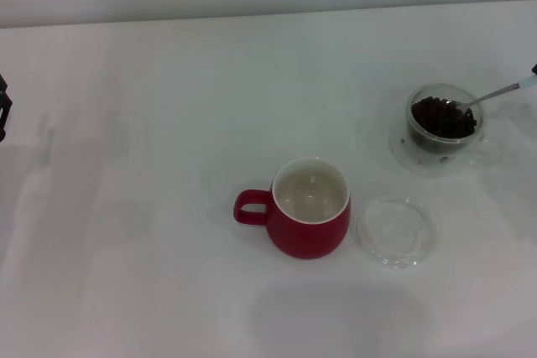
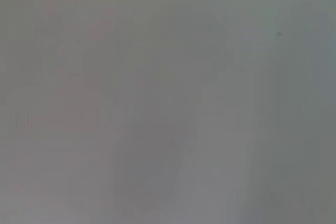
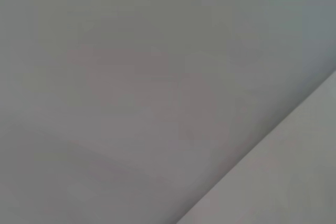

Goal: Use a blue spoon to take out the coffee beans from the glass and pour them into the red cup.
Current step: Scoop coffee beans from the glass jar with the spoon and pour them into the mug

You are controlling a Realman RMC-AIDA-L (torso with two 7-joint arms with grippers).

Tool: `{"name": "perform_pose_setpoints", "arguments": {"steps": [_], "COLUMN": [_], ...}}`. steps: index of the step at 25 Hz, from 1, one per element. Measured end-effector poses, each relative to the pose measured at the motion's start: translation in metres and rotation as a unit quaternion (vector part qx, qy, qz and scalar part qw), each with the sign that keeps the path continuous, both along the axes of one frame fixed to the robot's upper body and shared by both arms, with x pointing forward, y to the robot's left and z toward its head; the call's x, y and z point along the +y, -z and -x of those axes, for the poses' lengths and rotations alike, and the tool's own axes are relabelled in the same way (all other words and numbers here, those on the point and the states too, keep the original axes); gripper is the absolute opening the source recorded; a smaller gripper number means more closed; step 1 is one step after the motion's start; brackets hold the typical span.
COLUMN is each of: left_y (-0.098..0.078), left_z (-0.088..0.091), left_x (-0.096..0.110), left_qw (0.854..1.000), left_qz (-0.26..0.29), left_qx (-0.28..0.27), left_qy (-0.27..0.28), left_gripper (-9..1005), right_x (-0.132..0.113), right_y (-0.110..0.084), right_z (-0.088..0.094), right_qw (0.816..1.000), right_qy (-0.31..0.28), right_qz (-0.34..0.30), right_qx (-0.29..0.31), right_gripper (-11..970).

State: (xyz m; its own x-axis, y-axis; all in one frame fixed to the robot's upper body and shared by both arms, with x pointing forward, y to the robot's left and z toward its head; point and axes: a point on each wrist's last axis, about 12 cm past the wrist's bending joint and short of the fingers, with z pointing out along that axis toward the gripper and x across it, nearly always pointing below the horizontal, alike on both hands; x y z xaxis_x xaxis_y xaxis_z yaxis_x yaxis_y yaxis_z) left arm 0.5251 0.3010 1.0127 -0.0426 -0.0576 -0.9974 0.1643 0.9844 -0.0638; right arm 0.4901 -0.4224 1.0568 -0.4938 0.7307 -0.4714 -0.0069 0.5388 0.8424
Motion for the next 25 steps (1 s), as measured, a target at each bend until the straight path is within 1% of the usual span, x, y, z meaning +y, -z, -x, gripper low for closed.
{"name": "perform_pose_setpoints", "arguments": {"steps": [4,12,25], "left_y": [0.0001,0.0000,0.0006], "left_z": [-0.0003,-0.0005,0.0005], "left_x": [-0.0002,-0.0003,0.0003], "left_qw": [1.000,1.000,1.000], "left_qz": [0.000,0.000,0.000], "left_qx": [0.001,0.001,0.002], "left_qy": [0.000,0.000,-0.001], "left_gripper": [560,561,560], "right_x": [-0.0027,-0.0075,-0.0050], "right_y": [0.0027,0.0001,-0.0037], "right_z": [0.0025,0.0043,0.0055], "right_qw": [1.000,0.999,0.999], "right_qy": [0.009,0.019,0.006], "right_qz": [-0.016,-0.028,-0.049], "right_qx": [0.006,0.001,-0.002], "right_gripper": [149,150,149]}}
